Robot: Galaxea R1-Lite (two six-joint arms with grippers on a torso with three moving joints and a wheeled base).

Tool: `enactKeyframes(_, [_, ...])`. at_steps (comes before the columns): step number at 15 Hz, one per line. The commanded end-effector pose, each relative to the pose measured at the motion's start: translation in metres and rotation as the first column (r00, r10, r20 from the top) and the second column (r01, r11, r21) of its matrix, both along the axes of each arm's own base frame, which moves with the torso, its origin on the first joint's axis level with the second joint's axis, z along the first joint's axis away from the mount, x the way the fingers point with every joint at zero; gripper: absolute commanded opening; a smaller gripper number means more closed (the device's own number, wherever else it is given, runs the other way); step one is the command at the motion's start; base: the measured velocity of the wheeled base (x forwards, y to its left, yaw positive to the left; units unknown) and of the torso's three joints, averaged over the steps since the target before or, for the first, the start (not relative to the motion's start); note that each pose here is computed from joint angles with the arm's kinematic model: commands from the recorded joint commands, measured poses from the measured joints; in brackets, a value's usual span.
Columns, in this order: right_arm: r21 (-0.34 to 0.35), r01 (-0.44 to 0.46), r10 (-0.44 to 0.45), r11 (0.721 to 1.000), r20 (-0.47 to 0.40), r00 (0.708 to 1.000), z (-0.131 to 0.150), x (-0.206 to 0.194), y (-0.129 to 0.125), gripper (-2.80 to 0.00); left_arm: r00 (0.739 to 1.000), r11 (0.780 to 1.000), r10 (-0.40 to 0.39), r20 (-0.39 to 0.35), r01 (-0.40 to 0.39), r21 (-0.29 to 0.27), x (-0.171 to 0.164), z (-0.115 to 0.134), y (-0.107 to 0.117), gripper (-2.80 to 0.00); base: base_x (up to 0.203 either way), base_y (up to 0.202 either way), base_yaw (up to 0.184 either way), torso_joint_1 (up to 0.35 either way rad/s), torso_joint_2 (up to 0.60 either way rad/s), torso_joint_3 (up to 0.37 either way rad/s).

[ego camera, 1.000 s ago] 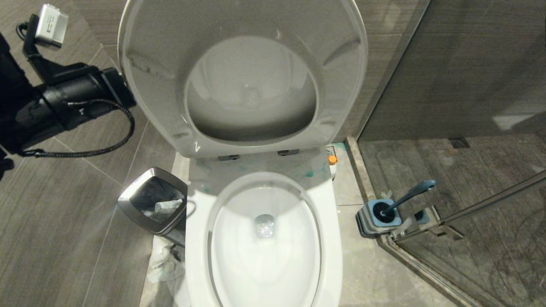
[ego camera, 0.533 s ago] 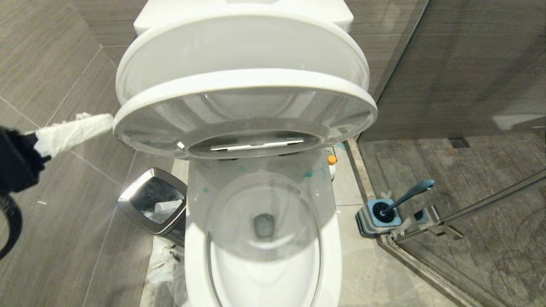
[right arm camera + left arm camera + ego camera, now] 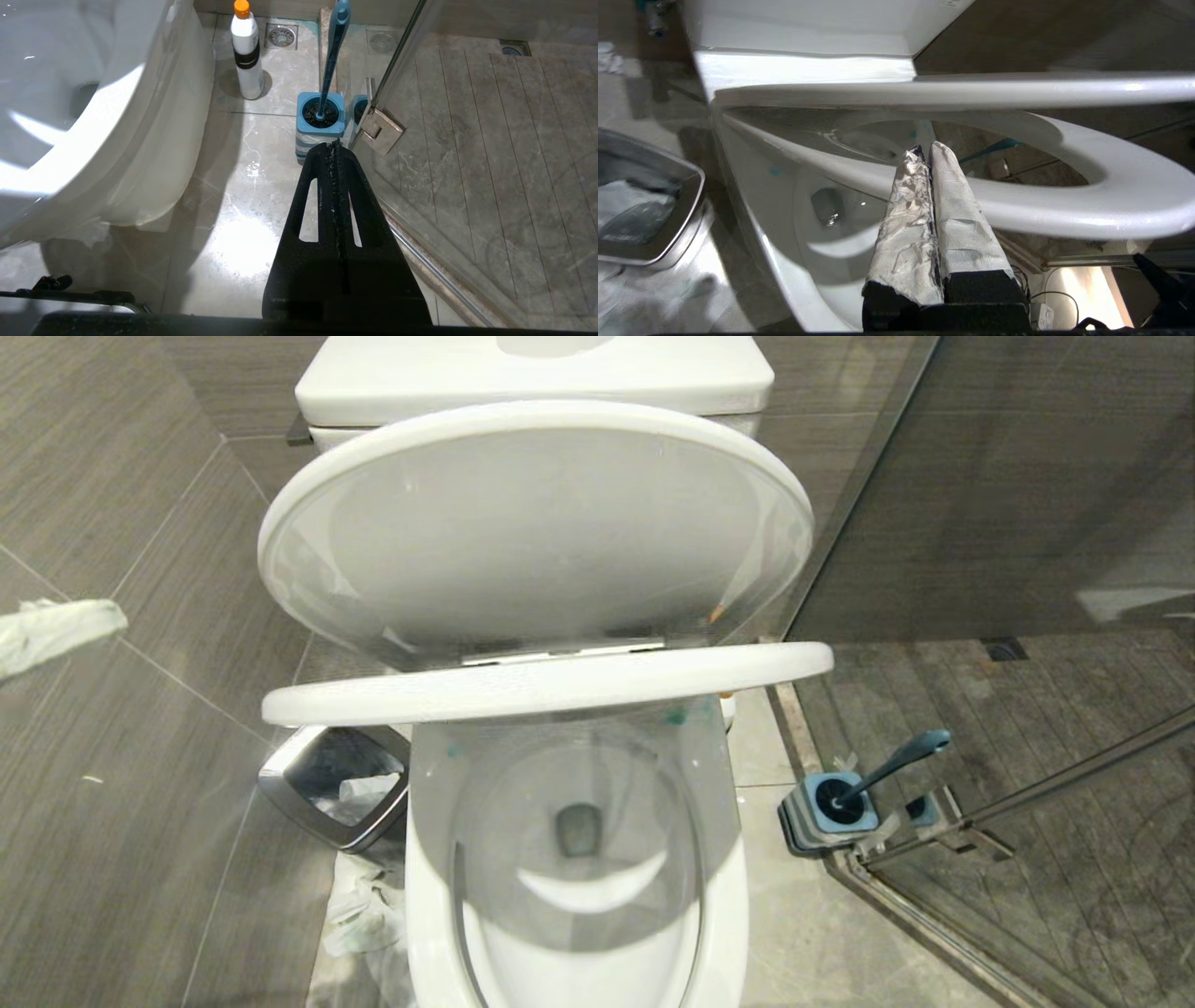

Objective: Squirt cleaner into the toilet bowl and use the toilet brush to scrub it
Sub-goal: Close the toilet lid

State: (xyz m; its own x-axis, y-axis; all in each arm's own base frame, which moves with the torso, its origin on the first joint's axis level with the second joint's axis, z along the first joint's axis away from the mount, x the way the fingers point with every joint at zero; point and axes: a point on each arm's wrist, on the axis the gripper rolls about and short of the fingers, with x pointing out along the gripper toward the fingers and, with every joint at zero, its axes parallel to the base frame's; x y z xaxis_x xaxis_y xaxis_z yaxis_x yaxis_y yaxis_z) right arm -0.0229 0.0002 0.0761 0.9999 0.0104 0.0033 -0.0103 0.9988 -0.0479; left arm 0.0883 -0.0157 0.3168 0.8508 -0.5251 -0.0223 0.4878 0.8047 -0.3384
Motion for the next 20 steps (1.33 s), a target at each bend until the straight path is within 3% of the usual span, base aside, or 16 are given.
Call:
enactKeyframes(1, [0.0, 0.0, 0.0, 1.0, -0.002, 1.0, 0.0, 0.0, 0.0, -2.8, 0.994, 0.999, 0.03, -0.109, -0.028, 0.024, 0.003, 0.014, 0.002, -2.8, 0.0, 0.0, 0.0, 0.0, 0.0, 0.0])
enactKeyframes(3, [-0.001, 0.0, 0.0, 1.0, -0.002, 1.0, 0.0, 0.0, 0.0, -2.8, 0.985, 0.991, 0.061, -0.162, -0.04, 0.128, 0.0, 0.015, 0.004, -2.8, 0.0, 0.0, 0.0, 0.0, 0.0, 0.0])
enactKeyframes(4, [0.0, 0.0, 0.0, 1.0, -0.002, 1.0, 0.0, 0.0, 0.0, -2.8, 0.982, 0.988, 0.071, -0.175, -0.044, 0.15, 0.0, 0.013, 0.005, -2.8, 0.0, 0.0, 0.0, 0.0, 0.0, 0.0])
enactKeyframes(11, [0.0, 0.0, 0.0, 1.0, -0.002, 1.0, 0.0, 0.0, 0.0, -2.8, 0.969, 0.978, 0.146, -0.198, -0.111, 0.176, 0.013, 0.015, 0.005, -2.8, 0.0, 0.0, 0.0, 0.003, 0.0, 0.099])
enactKeyframes(20, [0.0, 0.0, 0.0, 1.0, -0.002, 1.0, 0.0, 0.0, 0.0, -2.8, 0.972, 0.982, 0.081, -0.22, -0.04, 0.183, 0.033, 0.019, -0.003, -2.8, 0.0, 0.0, 0.0, 0.003, 0.0, 0.161])
